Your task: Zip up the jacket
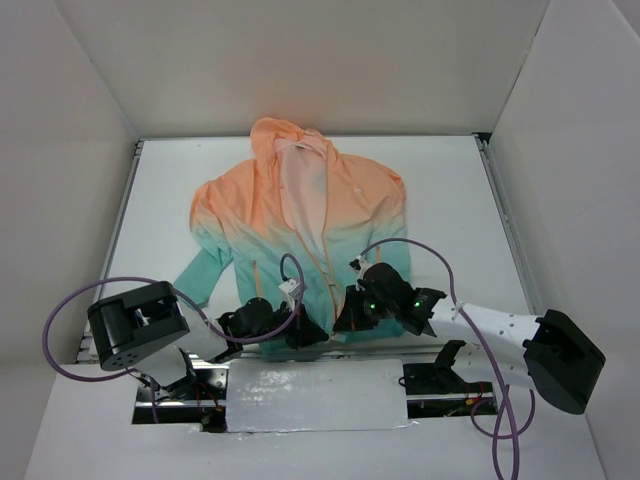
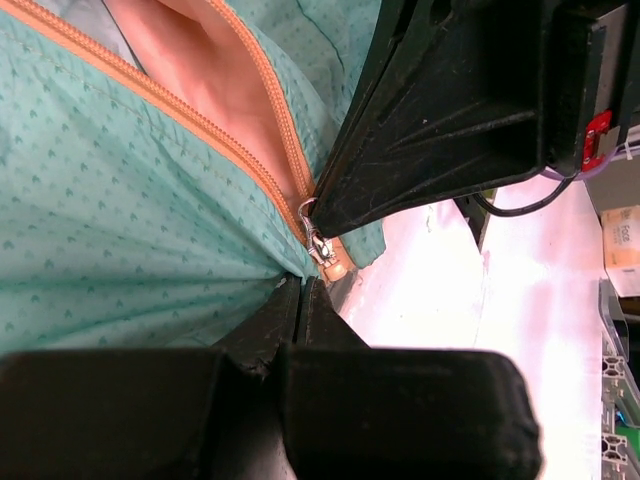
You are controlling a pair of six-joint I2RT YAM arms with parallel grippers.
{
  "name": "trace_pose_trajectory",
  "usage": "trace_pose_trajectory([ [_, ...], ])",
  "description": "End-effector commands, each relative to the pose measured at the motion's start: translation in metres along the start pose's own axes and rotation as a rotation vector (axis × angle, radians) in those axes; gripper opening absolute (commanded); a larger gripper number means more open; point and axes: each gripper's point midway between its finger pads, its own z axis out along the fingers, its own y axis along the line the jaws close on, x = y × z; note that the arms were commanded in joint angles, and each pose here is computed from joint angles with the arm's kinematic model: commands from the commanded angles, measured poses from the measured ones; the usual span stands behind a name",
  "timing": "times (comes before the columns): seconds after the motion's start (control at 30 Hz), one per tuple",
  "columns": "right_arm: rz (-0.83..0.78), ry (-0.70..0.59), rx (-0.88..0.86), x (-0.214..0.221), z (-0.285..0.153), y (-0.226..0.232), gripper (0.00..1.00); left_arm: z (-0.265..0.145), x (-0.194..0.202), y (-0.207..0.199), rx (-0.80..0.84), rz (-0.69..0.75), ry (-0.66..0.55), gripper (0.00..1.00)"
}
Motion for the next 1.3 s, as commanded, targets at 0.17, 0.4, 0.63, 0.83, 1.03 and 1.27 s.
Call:
trace_pose_trajectory([
  [0.17,-0.09,0.077,-0.156,0.02,-0.002,0.015,0.0,0.001,0.016,-0.02,0.101,0.045,0.082,0.0],
  [0.4,-0.087,0.146,-0.143,0.039,0.002,0.005,0.0,0.001,0.016,-0.021,0.105,0.048,0.082,0.0],
  [0.63,-0.017,0.012,-0.008,0.008,-0.002,-0.014,0.0,0.001,0.021,-0.022,0.111,0.06,0.1,0.0],
  [0.83,0.156,-0.201,0.038,-0.027,-0.014,-0.04,0.0,0.002,0.023,-0.019,0.097,0.075,0.104,0.0],
  [1.03,0.177,-0.287,-0.068,-0.052,-0.022,-0.024,0.0,0.003,0.026,-0.022,0.106,0.086,0.114,0.0],
  [1.27,0.08,-0.272,-0.05,-0.067,-0.013,-0.024,0.0,0.0,0.025,-0.026,0.124,0.091,0.105,0.0],
])
